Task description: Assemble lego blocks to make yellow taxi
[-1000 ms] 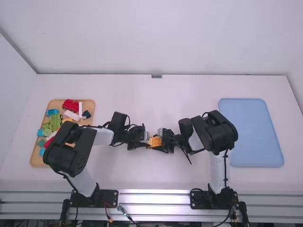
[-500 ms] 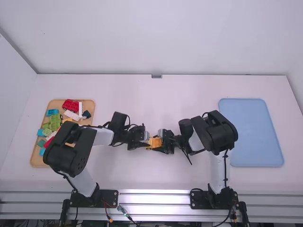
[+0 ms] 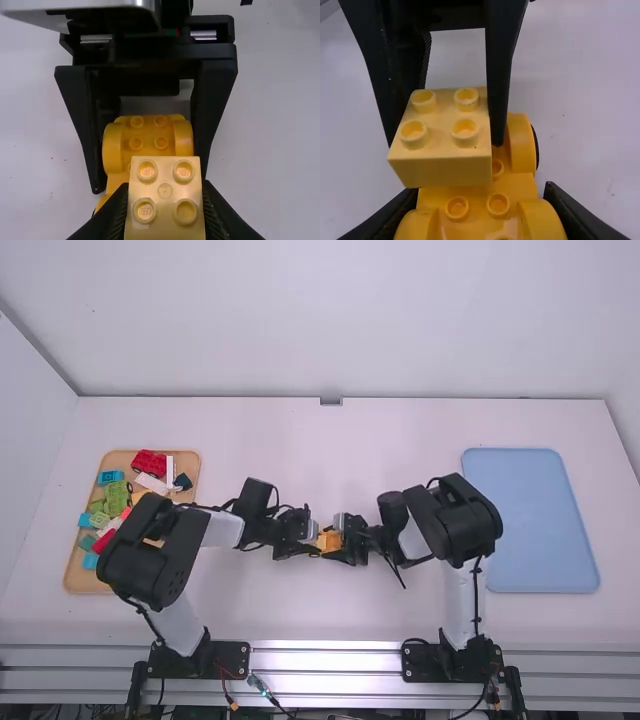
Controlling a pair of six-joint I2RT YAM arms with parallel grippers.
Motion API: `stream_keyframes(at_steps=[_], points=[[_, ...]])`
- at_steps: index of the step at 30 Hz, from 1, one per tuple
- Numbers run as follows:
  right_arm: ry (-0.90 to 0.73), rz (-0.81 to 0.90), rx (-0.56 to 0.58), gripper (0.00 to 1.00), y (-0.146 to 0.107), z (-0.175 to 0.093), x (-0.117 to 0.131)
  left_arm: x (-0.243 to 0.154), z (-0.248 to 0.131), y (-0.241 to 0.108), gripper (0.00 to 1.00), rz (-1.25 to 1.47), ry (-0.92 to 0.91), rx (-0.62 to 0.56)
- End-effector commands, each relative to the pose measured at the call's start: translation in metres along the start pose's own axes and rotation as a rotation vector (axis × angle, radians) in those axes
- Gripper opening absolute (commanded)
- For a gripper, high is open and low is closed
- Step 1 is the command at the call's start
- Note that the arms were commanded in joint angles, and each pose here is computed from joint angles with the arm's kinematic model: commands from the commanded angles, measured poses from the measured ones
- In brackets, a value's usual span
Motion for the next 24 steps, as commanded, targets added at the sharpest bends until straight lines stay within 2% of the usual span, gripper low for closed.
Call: stream_keyframes(at_steps=[1,19,22,24], points=[[0.008,0.047,0.027,0.49,-0.009,0.0,0.008,0.004,0.001,-0.01,0.09,-0.024,0.014,0.034],[0.007,0.047,0.027,0.49,-0.01,0.0,0.008,0.014,-0.001,-0.016,0.07,-0.023,0.088,0.123],[0.007,0.047,0.028,0.49,-0.01,0.0,0.008,0.011,-0.001,-0.016,0.12,-0.031,0.072,0.114],[0.007,0.047,0.027,0.49,-0.01,0.0,0.008,0.01,-0.001,-0.016,0.24,-0.028,0.064,0.111]])
Point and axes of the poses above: each hand's point on the last joint's axis, 136 mm out from that joint toward the fingers, its own z axis out along the fingers, its own x axis along the line the jaws close on, y = z × x, the point moved 5 cm from there along -z, back along the fingers, and after that the axes turned 9 degrees about -z, right-handed, at the moved point
